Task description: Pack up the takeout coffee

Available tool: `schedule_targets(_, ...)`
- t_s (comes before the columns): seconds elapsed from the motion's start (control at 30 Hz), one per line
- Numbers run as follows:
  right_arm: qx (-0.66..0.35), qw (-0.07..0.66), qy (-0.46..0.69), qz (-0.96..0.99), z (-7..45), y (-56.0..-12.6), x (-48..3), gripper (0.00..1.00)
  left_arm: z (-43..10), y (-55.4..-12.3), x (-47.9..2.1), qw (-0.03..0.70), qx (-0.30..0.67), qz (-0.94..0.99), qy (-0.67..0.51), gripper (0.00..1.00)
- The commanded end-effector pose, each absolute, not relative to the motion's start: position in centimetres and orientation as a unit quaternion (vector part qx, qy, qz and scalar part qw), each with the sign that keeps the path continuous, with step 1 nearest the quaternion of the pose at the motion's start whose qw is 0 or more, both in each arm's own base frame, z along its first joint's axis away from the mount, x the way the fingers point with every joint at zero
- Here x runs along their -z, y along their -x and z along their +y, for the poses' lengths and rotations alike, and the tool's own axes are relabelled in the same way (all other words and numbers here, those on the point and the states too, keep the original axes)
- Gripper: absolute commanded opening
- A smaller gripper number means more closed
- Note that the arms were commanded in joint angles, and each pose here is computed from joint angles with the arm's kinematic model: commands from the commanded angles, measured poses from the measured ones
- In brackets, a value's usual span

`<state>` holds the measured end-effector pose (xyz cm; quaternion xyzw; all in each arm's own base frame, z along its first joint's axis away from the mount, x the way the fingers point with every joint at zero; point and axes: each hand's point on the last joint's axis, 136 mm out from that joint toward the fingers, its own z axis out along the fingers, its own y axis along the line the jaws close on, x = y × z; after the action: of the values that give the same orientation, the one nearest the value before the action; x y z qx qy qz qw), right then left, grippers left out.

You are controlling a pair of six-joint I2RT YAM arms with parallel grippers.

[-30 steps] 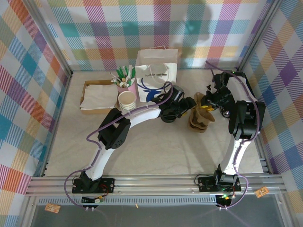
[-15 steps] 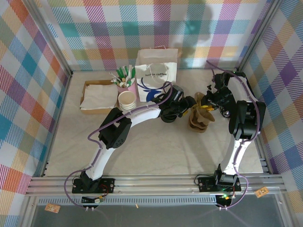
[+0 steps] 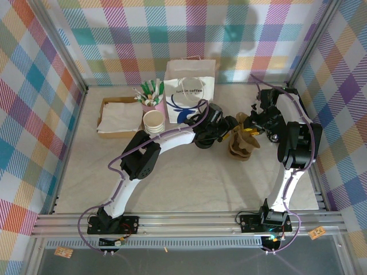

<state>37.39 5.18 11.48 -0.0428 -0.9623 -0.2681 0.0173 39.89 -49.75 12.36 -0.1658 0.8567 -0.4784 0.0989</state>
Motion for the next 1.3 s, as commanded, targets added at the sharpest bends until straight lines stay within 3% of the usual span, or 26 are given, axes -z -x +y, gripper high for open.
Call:
schedule_targets(0.0,0.285,0.015,0.037,-0.958,5.6,-36.7,-12.7,0.30,-49.9,-40.4,-12.4,0.092,0.489,0.850,0.170,0.67)
schedule_targets(1.27,0.338,-0.012,0.075,-0.938,5.4,-37.7,-14.1,0.30,-49.5,-40.0,-10.6,0.079,0.477,0.856,0.184,0.63)
